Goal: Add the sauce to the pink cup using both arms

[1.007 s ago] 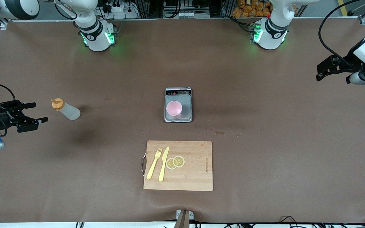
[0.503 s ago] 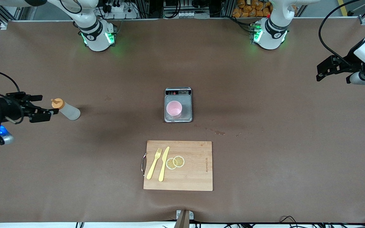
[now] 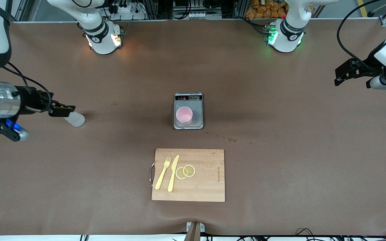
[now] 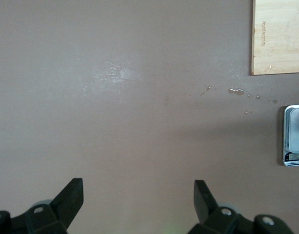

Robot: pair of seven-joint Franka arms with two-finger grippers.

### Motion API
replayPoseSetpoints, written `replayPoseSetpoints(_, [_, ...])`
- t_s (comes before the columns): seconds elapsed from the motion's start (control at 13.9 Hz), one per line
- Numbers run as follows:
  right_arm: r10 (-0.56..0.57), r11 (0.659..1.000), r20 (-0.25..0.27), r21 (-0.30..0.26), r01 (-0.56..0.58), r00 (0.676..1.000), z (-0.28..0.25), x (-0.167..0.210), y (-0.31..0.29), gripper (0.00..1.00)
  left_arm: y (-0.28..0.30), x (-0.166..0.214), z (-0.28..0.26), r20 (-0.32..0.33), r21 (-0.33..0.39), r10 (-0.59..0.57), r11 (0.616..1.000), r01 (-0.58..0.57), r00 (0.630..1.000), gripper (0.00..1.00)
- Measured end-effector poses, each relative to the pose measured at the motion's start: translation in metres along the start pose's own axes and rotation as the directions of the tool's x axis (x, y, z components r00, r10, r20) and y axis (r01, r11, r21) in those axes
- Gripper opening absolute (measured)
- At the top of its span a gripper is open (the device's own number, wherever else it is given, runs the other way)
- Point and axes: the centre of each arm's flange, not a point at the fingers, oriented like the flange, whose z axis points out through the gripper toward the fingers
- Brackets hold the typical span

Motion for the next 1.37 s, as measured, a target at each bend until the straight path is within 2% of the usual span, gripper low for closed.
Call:
replayPoseSetpoints(0.14, [-0.041,0.999,-0.046,0.019,0.042,0.998,-0.013,-0.005,0.021,1.0,0.0,0.0,0.0,0.0,0.0,0.001,1.0,-0.001,1.0,1.0])
replayPoseSetpoints(0.36, [-0.043,0.996,-0.125,0.07,0.052,0.991,-0.021,-0.01,0.056,1.0,0.002,0.0,0.0,-0.001,0.0,0.003,1.0,-0.003,1.0,1.0])
replayPoseSetpoints(0.58, [-0.104,0.988,-0.221,0.088,0.126,0.97,-0.008,-0.038,0.072,1.0,0.002,0.0,0.0,-0.001,0.0,0.003,1.0,-0.003,1.0,1.0])
replayPoseSetpoints(0.79, [-0.116,0.986,-0.247,0.086,0.141,0.962,0.001,-0.056,0.081,1.0,0.001,0.0,0.0,-0.001,0.0,0.003,1.0,-0.003,1.0,1.0])
replayPoseSetpoints(1.37, [-0.125,0.985,-0.326,0.069,0.156,0.937,-0.02,-0.057,0.082,1.0,0.001,0.001,0.001,-0.002,0.0,0.002,1.0,-0.002,1.0,1.0])
